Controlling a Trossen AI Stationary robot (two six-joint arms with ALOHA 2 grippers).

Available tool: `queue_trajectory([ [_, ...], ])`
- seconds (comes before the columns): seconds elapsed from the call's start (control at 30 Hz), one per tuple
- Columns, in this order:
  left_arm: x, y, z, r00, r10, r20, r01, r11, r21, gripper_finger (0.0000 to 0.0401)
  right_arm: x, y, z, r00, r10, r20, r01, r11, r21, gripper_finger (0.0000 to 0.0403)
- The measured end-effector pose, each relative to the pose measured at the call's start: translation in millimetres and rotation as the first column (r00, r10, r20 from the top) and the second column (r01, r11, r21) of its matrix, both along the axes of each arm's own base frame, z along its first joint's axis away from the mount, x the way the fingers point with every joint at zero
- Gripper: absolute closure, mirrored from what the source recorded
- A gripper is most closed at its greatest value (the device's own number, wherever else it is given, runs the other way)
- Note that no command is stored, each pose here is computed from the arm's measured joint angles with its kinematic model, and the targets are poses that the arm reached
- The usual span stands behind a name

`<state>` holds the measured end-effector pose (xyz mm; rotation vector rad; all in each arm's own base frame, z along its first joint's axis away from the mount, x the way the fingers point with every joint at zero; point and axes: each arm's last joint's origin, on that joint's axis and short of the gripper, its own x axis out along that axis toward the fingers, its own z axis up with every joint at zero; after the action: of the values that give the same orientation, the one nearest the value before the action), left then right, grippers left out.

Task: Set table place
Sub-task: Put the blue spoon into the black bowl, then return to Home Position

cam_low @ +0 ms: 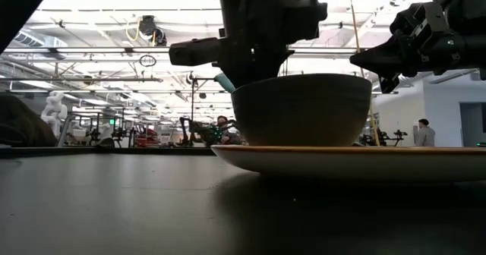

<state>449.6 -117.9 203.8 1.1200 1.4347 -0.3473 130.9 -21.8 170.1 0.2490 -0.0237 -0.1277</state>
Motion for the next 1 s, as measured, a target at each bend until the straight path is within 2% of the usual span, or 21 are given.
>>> queue_trajectory([
  [0.47, 1.9, -4.3, 9.2, 0.999, 0.006, 0.041, -0.005, 1.0, -0.015, 0.0226, 0.0, 0.0, 0.0, 1.0, 0.0, 0.003, 0.0, 1.0, 0.023, 0.0403],
  [0.7, 1.3, -6.6, 9.3, 0.999, 0.013, 0.047, -0.012, 1.0, -0.014, 0.0221, 0.0, 0.0, 0.0, 1.0, 0.0, 0.004, 0.0, 1.0, 0.026, 0.0403],
  [1.0, -5.3, -9.4, 13.0, 0.999, 0.024, 0.037, -0.026, 0.998, 0.053, 0.0221, 0.0, 0.0, 0.0, 1.0, 0.0, 0.004, 0.0, 1.0, 0.026, 0.0403],
])
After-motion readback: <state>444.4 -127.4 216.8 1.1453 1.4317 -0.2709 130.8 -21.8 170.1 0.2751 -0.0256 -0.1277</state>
